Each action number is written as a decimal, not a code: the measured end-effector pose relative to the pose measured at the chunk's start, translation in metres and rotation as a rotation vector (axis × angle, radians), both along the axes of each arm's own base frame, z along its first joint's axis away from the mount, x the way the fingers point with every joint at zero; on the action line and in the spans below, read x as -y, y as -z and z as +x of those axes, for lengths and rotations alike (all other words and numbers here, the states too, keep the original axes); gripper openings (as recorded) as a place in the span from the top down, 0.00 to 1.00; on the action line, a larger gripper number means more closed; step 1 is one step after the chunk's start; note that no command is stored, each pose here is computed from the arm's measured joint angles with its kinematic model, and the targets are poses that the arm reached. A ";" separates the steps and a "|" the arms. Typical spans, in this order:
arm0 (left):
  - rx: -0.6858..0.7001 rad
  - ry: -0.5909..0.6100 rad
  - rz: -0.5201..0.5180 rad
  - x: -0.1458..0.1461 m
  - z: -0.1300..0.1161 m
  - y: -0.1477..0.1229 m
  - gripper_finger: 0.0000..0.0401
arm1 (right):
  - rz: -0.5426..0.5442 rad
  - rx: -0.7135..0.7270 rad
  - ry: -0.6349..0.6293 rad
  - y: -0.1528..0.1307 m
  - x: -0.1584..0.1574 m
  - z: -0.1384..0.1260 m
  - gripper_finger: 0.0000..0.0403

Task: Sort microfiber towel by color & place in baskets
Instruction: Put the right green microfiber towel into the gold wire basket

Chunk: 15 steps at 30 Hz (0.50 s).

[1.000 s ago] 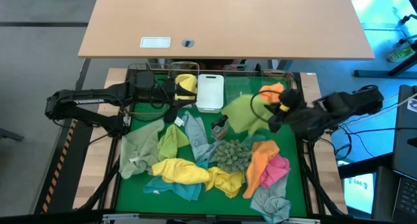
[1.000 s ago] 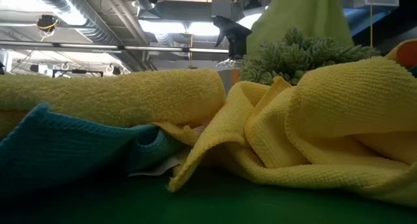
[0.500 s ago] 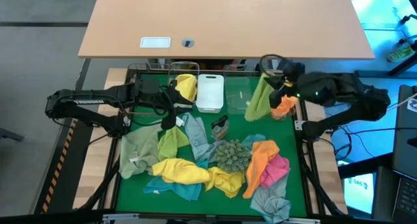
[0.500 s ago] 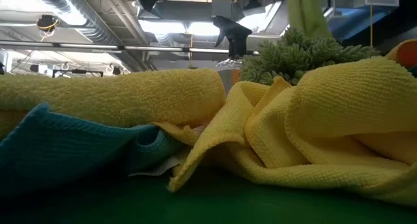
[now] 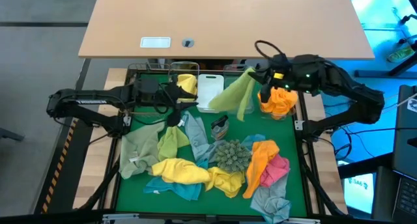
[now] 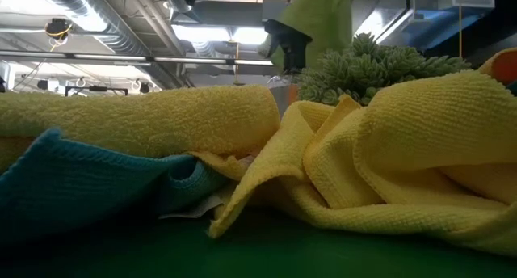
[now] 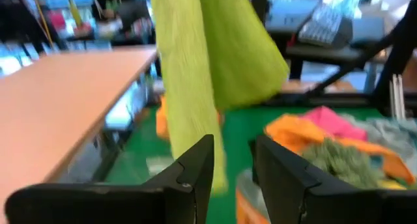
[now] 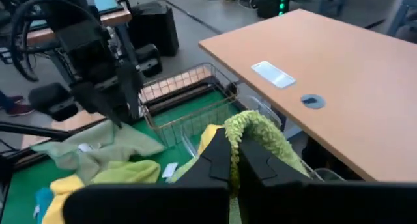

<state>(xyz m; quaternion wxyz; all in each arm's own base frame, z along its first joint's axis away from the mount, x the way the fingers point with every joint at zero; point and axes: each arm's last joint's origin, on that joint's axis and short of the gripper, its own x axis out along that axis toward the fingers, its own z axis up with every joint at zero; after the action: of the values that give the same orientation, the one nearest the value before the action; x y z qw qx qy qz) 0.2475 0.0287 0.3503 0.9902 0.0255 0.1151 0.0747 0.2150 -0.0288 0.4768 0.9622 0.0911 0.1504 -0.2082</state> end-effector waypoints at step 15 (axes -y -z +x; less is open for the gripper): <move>0.211 -0.121 0.094 -0.011 0.059 0.016 0.47 | -0.008 -0.010 -0.132 0.013 0.009 0.040 1.00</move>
<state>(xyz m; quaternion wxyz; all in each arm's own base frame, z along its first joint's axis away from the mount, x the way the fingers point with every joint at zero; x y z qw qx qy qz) 0.3067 0.0392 0.3340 0.9882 0.0571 0.0077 0.1416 0.2551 -0.0379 0.4640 0.9733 0.0763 0.1602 -0.1453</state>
